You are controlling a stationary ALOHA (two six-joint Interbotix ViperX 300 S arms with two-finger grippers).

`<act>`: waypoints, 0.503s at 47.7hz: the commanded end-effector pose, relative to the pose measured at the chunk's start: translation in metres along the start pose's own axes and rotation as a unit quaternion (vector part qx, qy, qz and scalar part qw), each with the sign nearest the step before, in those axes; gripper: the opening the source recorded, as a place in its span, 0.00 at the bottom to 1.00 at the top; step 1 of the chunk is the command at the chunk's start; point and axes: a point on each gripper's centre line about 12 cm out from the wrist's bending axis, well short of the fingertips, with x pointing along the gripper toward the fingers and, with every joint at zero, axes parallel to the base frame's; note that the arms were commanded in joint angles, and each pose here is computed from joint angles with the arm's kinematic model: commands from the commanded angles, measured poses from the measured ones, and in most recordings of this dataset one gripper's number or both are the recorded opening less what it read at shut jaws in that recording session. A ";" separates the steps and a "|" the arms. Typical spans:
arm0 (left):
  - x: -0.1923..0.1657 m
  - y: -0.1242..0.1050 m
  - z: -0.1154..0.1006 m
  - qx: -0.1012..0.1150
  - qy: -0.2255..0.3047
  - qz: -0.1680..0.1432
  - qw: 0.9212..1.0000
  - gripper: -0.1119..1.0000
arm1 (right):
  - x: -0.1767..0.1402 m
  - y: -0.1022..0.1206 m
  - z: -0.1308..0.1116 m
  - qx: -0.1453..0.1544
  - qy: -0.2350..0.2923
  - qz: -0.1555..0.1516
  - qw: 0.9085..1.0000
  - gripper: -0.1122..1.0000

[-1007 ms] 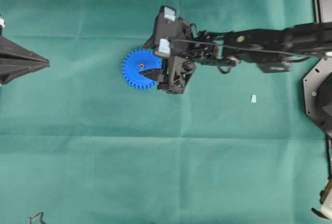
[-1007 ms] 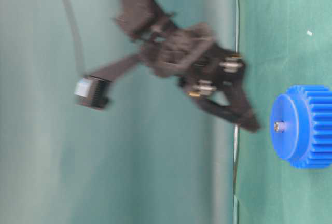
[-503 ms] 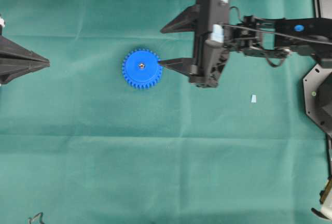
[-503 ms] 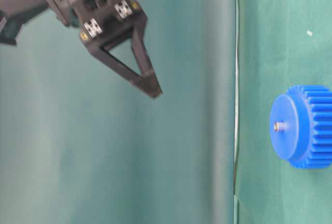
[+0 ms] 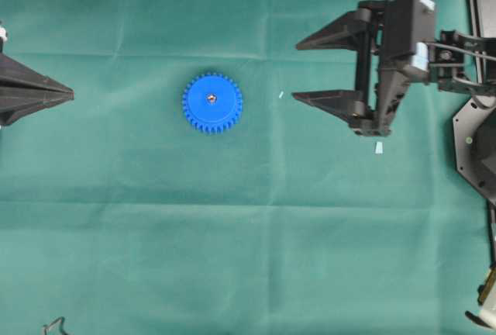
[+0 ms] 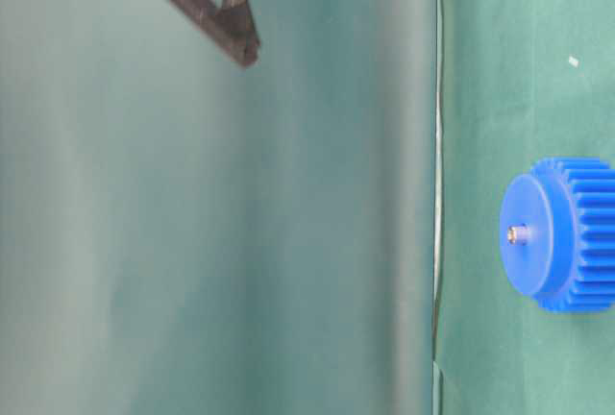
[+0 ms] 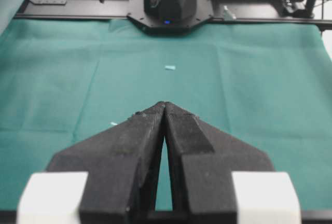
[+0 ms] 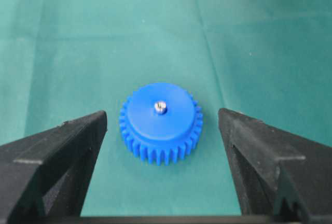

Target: Insert the shaft into the center hole of the gear.

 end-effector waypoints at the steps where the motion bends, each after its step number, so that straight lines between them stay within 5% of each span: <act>1: 0.002 0.000 0.011 0.001 -0.015 0.001 1.000 0.10 | -0.007 0.001 0.004 0.002 -0.022 0.003 1.000 0.90; 24: 0.002 0.000 0.011 0.001 -0.015 0.001 1.000 0.10 | -0.009 -0.001 -0.008 0.003 -0.018 0.001 1.000 0.90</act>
